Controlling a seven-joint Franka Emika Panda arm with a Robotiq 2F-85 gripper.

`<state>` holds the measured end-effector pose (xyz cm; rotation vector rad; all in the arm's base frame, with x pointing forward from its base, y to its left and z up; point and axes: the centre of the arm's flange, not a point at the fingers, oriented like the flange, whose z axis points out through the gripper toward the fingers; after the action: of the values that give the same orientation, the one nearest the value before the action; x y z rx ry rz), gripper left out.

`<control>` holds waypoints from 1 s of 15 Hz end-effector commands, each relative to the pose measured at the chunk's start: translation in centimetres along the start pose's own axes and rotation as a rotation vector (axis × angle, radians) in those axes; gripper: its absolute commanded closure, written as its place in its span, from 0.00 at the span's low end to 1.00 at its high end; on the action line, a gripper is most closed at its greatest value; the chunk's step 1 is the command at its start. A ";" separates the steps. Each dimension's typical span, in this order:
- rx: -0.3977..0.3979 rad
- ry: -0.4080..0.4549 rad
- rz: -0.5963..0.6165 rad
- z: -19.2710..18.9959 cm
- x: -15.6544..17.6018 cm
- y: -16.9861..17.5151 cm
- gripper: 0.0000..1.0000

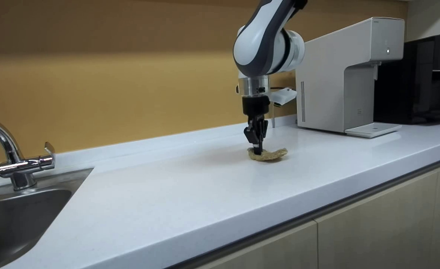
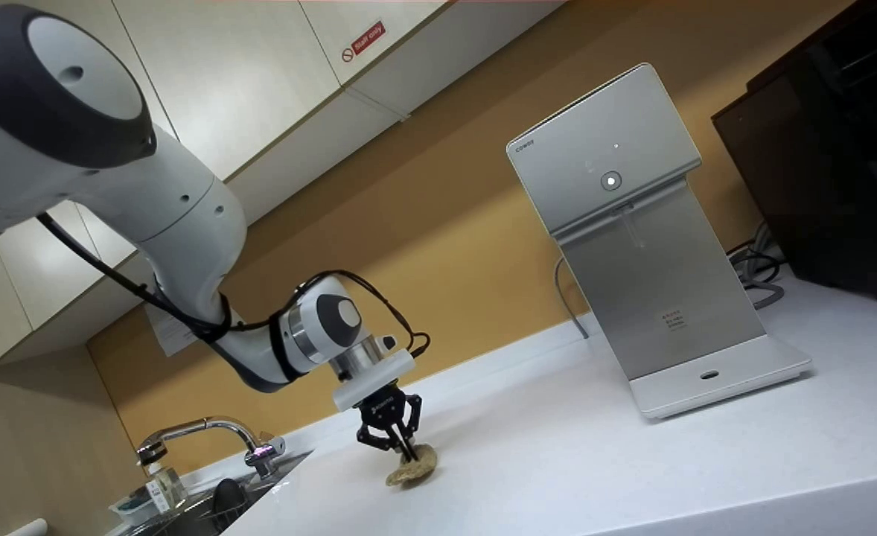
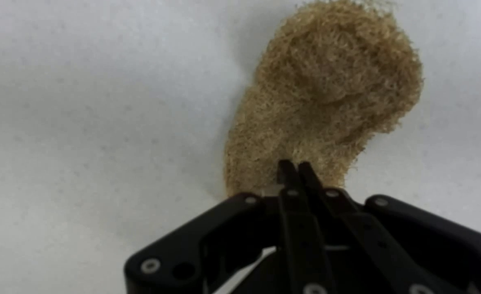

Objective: Use the object on the table to wipe the table surface

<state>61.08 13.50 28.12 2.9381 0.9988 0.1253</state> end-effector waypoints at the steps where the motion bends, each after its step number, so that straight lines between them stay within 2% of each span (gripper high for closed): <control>1: 0.067 -0.047 -0.065 -0.2 -1.4 -1.0 0.99; 11: 0.223 -0.239 -0.162 -0.1 -12.5 -6.7 0.99; 13: 0.233 -0.261 -0.158 0.2 -13.8 -7.1 0.99; 15: 0.207 -0.262 -0.140 0.4 -14.1 -6.7 0.99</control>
<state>47.93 11.46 27.43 2.9410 1.2647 -0.3503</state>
